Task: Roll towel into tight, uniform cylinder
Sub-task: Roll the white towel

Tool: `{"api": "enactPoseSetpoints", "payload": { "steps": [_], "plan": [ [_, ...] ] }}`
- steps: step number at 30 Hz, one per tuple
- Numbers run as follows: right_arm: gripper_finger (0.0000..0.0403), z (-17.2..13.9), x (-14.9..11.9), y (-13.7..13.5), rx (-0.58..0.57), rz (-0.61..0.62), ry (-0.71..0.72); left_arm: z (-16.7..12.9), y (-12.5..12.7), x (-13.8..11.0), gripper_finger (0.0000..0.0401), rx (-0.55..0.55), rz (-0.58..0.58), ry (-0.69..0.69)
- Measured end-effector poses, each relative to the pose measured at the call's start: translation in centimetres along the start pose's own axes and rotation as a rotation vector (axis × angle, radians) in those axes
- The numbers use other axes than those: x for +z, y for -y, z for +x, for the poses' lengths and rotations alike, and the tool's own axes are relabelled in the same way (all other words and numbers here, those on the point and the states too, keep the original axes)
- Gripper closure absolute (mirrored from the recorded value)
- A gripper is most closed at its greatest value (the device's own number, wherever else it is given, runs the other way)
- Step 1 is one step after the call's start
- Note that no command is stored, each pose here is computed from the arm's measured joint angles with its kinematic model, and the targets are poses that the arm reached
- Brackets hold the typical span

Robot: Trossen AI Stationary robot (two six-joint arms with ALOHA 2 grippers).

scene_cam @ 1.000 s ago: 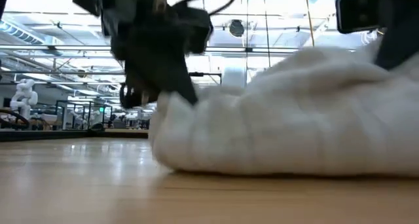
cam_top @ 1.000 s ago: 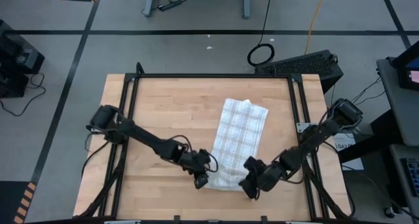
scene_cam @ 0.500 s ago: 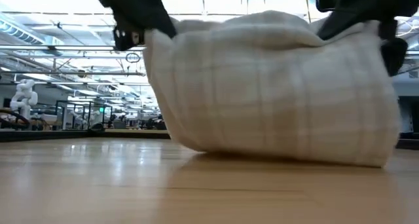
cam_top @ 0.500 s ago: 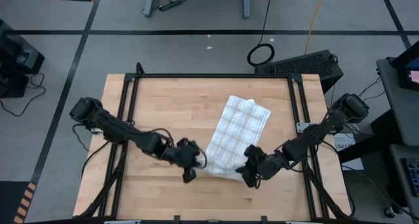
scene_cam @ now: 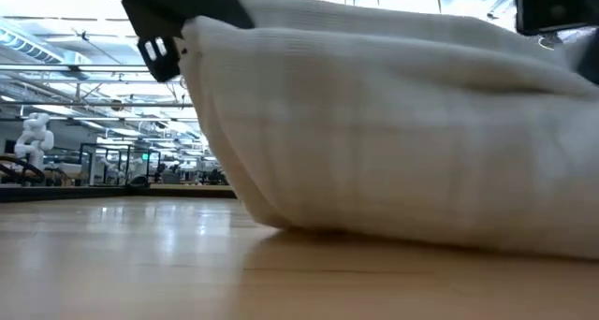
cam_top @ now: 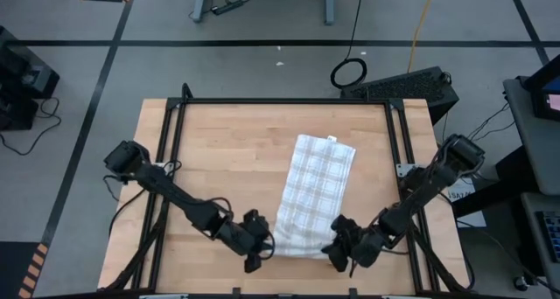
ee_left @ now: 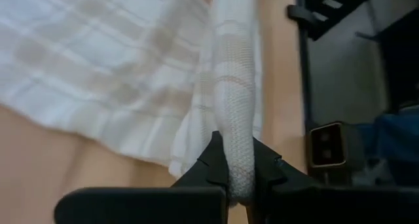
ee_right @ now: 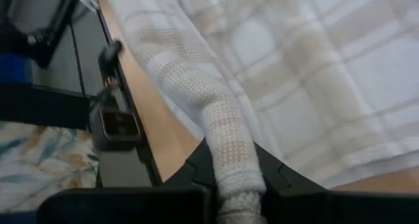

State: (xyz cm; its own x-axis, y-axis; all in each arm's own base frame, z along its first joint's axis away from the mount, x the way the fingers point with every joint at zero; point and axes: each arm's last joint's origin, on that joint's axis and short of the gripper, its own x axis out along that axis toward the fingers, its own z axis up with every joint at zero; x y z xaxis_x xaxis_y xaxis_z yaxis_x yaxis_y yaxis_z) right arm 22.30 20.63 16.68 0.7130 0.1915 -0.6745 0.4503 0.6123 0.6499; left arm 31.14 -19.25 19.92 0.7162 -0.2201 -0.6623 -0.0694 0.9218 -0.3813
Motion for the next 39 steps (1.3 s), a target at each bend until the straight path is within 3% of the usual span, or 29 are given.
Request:
{"api": "enactPoseSetpoints", "payload": {
  "steps": [6, 16, 23, 29, 39],
  "plan": [
    [0.0369, 0.0, -1.0, 0.4, -0.026, 0.011, -0.045, 2.6, -0.5, -0.2, 0.0385, -0.071, -0.009, -0.004],
    [0.0369, -0.5, -2.5, 0.0, 0.009, 0.185, -0.1, 3.6, -2.0, 0.5, 0.0382, -0.158, -0.012, -0.082],
    [0.0369, -0.2, -2.9, 0.3, -0.013, 0.156, -0.115, 4.0, -3.8, 2.0, 0.0379, -0.188, 0.03, -0.078],
    [0.0369, 0.7, -3.4, 0.6, -0.03, 0.215, -0.136, 6.0, -5.0, 1.4, 0.0377, -0.278, -0.047, -0.179],
    [0.0369, 1.5, -3.9, 0.8, 0.028, 0.234, -0.244, 8.2, -5.6, 0.0, 0.0377, -0.286, -0.196, -0.235]
  ]
}}
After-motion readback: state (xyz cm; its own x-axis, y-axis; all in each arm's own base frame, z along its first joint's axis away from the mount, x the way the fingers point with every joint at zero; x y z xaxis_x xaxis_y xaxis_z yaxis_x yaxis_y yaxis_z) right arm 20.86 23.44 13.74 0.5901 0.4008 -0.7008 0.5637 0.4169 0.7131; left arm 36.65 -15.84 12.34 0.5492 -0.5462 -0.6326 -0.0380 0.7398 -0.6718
